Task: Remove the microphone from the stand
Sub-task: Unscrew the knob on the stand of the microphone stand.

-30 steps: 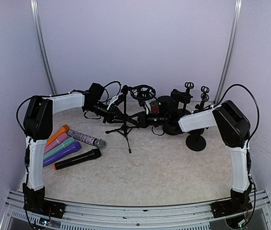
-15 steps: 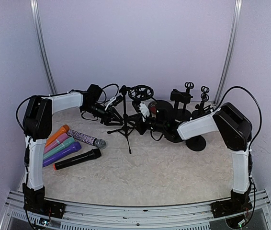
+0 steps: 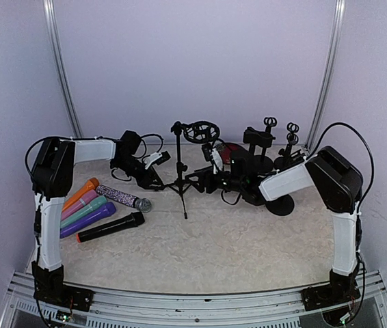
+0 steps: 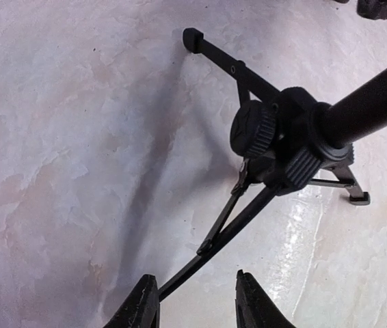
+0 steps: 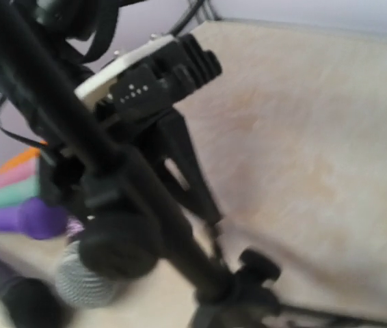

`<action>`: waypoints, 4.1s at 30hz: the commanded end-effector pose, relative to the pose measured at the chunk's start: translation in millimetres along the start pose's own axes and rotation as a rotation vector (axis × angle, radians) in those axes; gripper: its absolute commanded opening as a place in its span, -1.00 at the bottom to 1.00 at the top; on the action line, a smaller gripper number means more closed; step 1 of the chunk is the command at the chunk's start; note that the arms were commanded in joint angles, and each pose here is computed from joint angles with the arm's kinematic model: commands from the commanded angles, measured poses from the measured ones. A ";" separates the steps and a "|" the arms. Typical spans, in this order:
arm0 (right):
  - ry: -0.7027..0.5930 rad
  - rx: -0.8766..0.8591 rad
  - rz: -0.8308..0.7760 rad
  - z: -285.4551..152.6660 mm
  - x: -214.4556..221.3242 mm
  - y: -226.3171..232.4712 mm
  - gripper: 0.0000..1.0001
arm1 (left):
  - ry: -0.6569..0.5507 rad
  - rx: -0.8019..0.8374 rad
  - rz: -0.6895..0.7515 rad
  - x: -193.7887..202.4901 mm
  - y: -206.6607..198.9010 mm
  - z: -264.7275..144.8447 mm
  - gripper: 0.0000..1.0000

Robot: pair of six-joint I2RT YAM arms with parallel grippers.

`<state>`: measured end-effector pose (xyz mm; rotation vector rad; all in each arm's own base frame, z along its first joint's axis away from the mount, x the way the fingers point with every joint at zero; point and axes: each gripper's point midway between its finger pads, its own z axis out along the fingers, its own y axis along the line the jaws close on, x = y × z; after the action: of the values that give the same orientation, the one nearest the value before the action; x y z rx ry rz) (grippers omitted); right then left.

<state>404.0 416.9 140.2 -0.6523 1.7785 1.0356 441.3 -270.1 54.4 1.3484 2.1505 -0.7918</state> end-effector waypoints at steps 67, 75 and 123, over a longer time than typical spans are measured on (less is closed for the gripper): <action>0.027 0.141 -0.237 17.1 -2.3 -4.6 -0.61 | 0.117 -0.196 0.034 14.8 32.5 22.4 -0.65; -0.081 -0.123 0.218 -7.5 -15.6 18.0 0.08 | 0.119 -0.196 0.037 13.6 31.6 22.9 -0.69; -0.069 -0.250 0.523 13.0 -20.8 -9.5 -1.00 | 0.149 -0.225 0.093 12.3 30.2 24.2 -0.70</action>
<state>431.3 427.9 166.6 -0.1474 1.7907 1.8334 468.0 -271.9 39.0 1.3924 2.1533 -0.4444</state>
